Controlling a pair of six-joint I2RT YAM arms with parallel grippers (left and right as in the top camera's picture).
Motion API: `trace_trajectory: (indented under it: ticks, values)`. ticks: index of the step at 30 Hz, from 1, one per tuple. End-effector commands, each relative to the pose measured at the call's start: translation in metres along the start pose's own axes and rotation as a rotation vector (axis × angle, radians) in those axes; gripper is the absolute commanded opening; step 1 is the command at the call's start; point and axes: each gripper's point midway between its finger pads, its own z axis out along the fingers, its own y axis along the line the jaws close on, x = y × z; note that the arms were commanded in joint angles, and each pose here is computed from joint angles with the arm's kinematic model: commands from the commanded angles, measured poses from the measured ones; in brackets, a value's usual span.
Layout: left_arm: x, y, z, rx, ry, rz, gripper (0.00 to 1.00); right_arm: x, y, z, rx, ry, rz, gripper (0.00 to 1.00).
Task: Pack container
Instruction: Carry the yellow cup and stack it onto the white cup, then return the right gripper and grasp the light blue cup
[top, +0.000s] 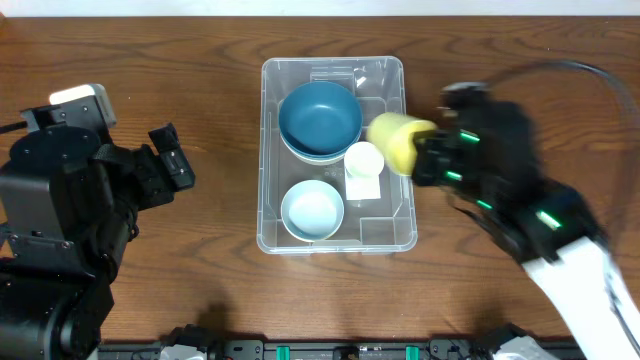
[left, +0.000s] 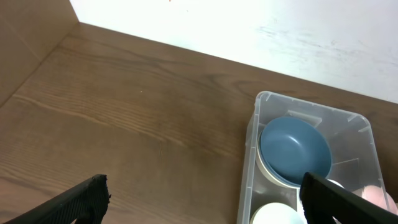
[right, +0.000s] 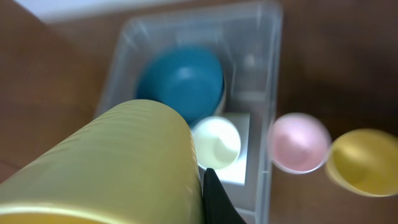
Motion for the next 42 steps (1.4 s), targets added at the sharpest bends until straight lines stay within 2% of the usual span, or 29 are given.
trace_trajectory:
  ticks: [1, 7, 14, 15, 17, 24, 29, 32, 36, 39, 42]
  values:
    - [0.000, 0.003, 0.000, -0.014, -0.003, 0.001, 0.98, 0.028, -0.003, 0.051, 0.082, 0.112, -0.006, 0.01]
    - [0.000, 0.003, 0.000, -0.014, -0.003, 0.001, 0.98, 0.043, -0.021, 0.112, 0.181, 0.171, 0.027, 0.01]
    - [0.000, 0.003, 0.000, -0.014, -0.003, 0.001, 0.98, 0.048, -0.027, 0.120, 0.201, 0.187, 0.040, 0.01]
    - [0.000, 0.003, 0.000, -0.014, -0.003, 0.001, 0.98, 0.048, -0.027, 0.120, 0.202, 0.190, 0.040, 0.04]
    - [0.000, 0.003, 0.000, -0.014, -0.003, 0.001, 0.98, 0.053, -0.028, 0.119, 0.212, 0.206, 0.035, 0.20]
    - [0.000, 0.003, 0.000, -0.014, -0.003, 0.001, 0.98, 0.046, -0.037, 0.115, 0.255, 0.182, 0.024, 0.26]
    - [0.000, 0.003, 0.000, -0.014, -0.003, 0.001, 0.98, 0.012, -0.042, 0.085, 0.268, 0.071, 0.016, 0.49]
    - [0.000, 0.003, 0.000, -0.014, -0.003, 0.001, 0.98, -0.026, -0.070, 0.045, 0.315, -0.071, 0.086, 0.59]
    - [0.000, 0.003, 0.000, -0.014, -0.003, 0.001, 0.98, -0.057, -0.128, -0.004, 0.399, -0.197, 0.225, 0.60]
    - [0.000, 0.003, 0.000, -0.014, -0.003, 0.001, 0.98, -0.057, -0.184, -0.028, 0.482, -0.207, 0.354, 0.61]
    - [0.000, 0.003, 0.000, -0.014, -0.003, 0.001, 0.98, -0.039, -0.237, -0.034, 0.541, -0.141, 0.497, 0.63]
